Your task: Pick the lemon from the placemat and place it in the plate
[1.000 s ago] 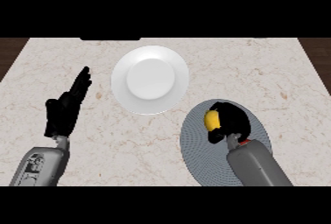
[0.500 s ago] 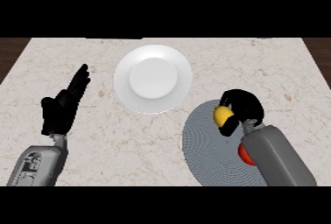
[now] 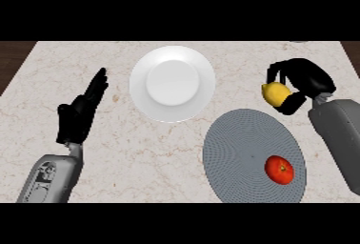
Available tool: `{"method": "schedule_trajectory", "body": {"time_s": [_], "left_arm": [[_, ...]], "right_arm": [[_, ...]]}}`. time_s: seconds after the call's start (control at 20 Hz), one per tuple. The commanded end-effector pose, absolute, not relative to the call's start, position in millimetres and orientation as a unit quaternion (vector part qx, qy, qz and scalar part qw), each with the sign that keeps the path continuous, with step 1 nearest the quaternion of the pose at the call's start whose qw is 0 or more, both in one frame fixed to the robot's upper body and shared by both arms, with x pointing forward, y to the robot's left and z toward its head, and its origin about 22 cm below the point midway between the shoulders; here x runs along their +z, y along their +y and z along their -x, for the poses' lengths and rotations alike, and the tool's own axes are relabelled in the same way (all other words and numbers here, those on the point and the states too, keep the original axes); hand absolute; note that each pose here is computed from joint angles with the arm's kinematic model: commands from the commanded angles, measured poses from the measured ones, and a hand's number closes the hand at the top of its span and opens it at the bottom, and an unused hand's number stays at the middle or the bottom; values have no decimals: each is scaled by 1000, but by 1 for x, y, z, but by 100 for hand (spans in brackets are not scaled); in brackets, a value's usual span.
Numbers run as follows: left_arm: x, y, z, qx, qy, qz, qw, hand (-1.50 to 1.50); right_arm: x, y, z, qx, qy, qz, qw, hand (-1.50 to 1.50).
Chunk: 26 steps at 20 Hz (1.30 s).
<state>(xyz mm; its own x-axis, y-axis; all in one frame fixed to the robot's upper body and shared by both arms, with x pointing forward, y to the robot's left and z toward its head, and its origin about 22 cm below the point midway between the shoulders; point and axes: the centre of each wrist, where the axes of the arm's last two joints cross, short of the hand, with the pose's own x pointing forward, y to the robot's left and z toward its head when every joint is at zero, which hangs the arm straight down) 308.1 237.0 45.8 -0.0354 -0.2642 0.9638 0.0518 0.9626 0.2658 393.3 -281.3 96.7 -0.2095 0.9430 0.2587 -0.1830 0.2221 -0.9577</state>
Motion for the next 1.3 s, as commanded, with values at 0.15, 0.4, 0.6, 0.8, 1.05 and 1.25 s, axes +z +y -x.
{"method": "schedule_trajectory", "body": {"time_s": [0.15, 0.4, 0.6, 0.8, 1.05, 1.25], "left_arm": [[50, 238, -314, -115, -717, -80, 683, 0], [51, 241, -307, -119, -715, -79, 685, 0], [54, 249, -318, -109, -705, -79, 696, 0], [45, 250, -307, -113, -698, -90, 701, 0], [58, 248, -312, -115, -710, -88, 690, 0], [40, 243, -305, -111, -708, -85, 692, 0]], "right_arm": [[128, -298, -419, 440, -734, 303, 419, 150], [162, -272, -442, 441, -791, 218, 363, 150], [167, -234, -457, 455, -795, 152, 371, 150], [144, -168, -459, 476, -775, 116, 400, 150], [131, -118, -459, 483, -769, 97, 407, 150], [124, -76, -453, 498, -754, 84, 420, 150]]}}
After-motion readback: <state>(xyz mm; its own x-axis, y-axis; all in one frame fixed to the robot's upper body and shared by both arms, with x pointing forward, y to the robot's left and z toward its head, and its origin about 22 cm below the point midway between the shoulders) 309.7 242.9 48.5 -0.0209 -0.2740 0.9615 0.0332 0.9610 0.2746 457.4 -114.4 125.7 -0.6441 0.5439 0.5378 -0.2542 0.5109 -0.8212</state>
